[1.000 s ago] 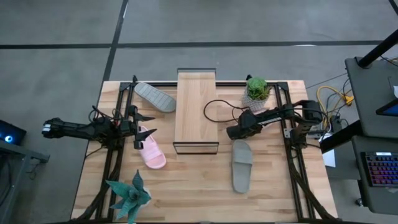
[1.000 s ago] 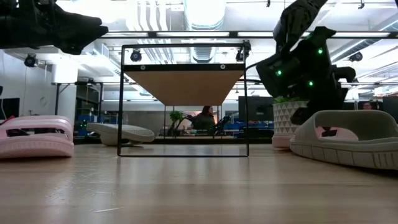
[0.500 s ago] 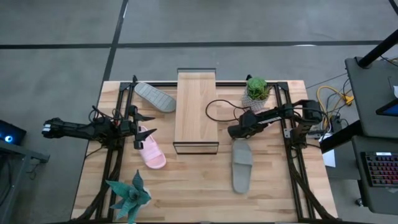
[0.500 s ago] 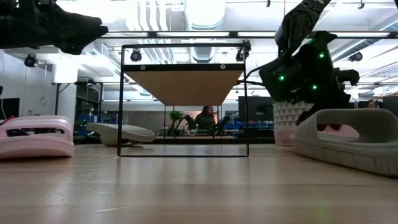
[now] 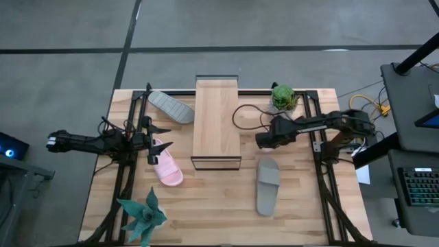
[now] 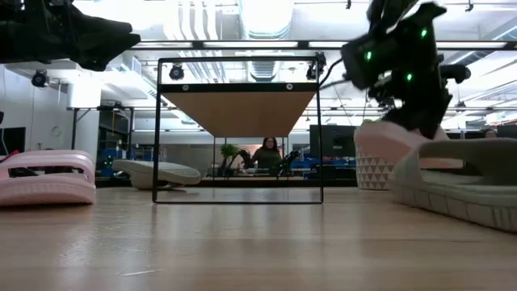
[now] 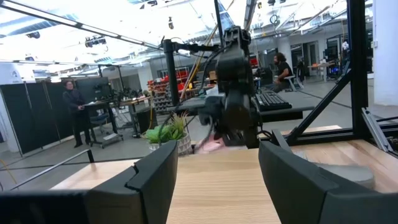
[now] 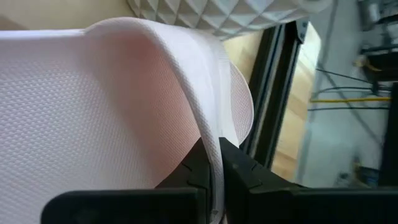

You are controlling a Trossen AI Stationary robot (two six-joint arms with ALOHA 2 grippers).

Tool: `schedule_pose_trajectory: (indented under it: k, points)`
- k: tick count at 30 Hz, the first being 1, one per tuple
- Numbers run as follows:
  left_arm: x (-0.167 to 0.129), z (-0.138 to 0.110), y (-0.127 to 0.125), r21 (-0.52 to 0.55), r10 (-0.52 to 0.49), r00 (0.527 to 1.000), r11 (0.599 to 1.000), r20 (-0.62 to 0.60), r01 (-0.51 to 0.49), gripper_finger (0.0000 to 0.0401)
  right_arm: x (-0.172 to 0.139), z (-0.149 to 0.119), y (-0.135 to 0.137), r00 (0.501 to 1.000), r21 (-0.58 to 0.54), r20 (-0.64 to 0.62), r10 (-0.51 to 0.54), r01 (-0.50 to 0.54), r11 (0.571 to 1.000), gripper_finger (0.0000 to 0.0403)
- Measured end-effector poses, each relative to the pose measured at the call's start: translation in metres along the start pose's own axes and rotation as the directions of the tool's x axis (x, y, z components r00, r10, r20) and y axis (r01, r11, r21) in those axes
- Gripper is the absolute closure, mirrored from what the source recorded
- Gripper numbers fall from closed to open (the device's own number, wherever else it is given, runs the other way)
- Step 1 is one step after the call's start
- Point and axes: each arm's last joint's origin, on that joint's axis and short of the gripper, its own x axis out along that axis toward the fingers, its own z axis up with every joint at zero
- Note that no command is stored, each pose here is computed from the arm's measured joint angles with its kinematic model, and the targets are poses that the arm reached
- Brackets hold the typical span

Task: Pick and place slides into the shelf
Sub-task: Put the right pink slipper on the shelf

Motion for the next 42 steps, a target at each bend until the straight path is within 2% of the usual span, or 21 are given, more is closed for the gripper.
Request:
schedule_pose_trajectory:
  k: [5, 8, 10, 12, 14, 15, 17, 19, 23, 25, 27, 30, 33, 36, 40, 42]
  points:
    - [0.0, 0.0, 0.0, 0.0, 0.0, 1.0, 1.0, 0.0, 0.0, 0.019, -0.023, -0.001, -0.024, 0.991, 0.027, 0.074, 0.115, -0.117, 0.993, 0.0394]
    - [0.0, 0.001, 0.0, -0.003, 0.0, 1.0, 1.0, 0.005, 0.0, 0.019, -0.045, 0.0, -0.047, 0.963, 0.041, 0.156, 0.22, -0.229, 0.972, 0.0394]
    - [0.0, 0.002, 0.0, -0.005, 0.002, 1.0, 1.0, 0.011, -0.002, 0.019, -0.063, -0.001, -0.065, 0.923, 0.066, 0.244, 0.297, -0.322, 0.945, 0.0394]
    - [0.0, 0.003, 0.001, -0.007, 0.003, 1.0, 1.0, 0.018, -0.003, 0.019, -0.082, -0.002, -0.08, 0.846, 0.044, 0.353, 0.399, -0.441, 0.896, 0.0394]
    - [0.0, 0.005, 0.001, -0.012, -0.005, 0.999, 1.0, 0.044, 0.005, 0.019, -0.101, -0.004, -0.093, 0.718, -0.018, 0.477, 0.507, -0.569, 0.822, 0.0394]
    - [0.0, 0.007, 0.001, -0.01, -0.019, 0.998, 1.0, 0.064, 0.019, 0.019, -0.111, -0.005, -0.098, 0.633, -0.066, 0.539, 0.555, -0.625, 0.778, 0.0394]
    - [0.0, 0.011, 0.0, 0.019, -0.063, 0.992, 0.998, 0.109, 0.061, 0.019, -0.13, -0.008, -0.106, 0.435, -0.187, 0.652, 0.621, -0.702, 0.687, 0.0394]
    - [0.0, 0.014, -0.002, 0.036, -0.131, 0.979, 0.991, 0.156, 0.127, 0.019, -0.143, -0.011, -0.11, 0.243, -0.314, 0.723, 0.646, -0.718, 0.622, 0.0394]
    - [0.002, 0.02, -0.005, 0.059, -0.238, 0.951, 0.971, 0.196, 0.231, 0.019, -0.159, -0.02, -0.102, -0.127, -0.583, 0.747, 0.653, -0.598, 0.55, 0.0394]
    - [0.004, 0.024, -0.005, 0.064, -0.263, 0.944, 0.965, 0.198, 0.255, 0.019, -0.158, -0.023, -0.091, -0.276, -0.694, 0.694, 0.665, -0.502, 0.516, 0.0394]
    - [0.008, 0.029, -0.006, 0.083, -0.291, 0.937, 0.956, 0.193, 0.28, 0.019, -0.152, -0.026, -0.078, -0.371, -0.77, 0.627, 0.685, -0.425, 0.475, 0.0394]
    - [0.016, 0.038, -0.007, 0.11, -0.31, 0.934, 0.949, 0.178, 0.294, 0.019, -0.139, -0.031, -0.057, -0.419, -0.826, 0.562, 0.713, -0.33, 0.457, 0.0394]
    - [0.027, 0.049, -0.007, 0.16, -0.312, 0.937, 0.944, 0.158, 0.288, 0.019, -0.129, -0.033, -0.04, -0.407, -0.844, 0.536, 0.74, -0.238, 0.48, 0.0394]
    - [0.046, 0.055, -0.011, 0.211, -0.335, 0.94, 0.925, 0.056, 0.317, 0.019, -0.124, -0.031, -0.026, -0.384, -0.857, 0.51, 0.77, -0.15, 0.493, 0.0394]
    - [0.071, 0.062, -0.016, 0.282, -0.348, 0.935, 0.891, -0.076, 0.355, 0.019, -0.128, -0.024, -0.014, -0.4, -0.896, 0.426, 0.812, -0.063, 0.44, 0.0394]
    - [0.082, 0.06, -0.019, 0.326, -0.345, 0.926, 0.867, -0.152, 0.377, 0.019, -0.133, -0.02, -0.012, -0.411, -0.901, 0.405, 0.817, -0.028, 0.432, 0.0394]
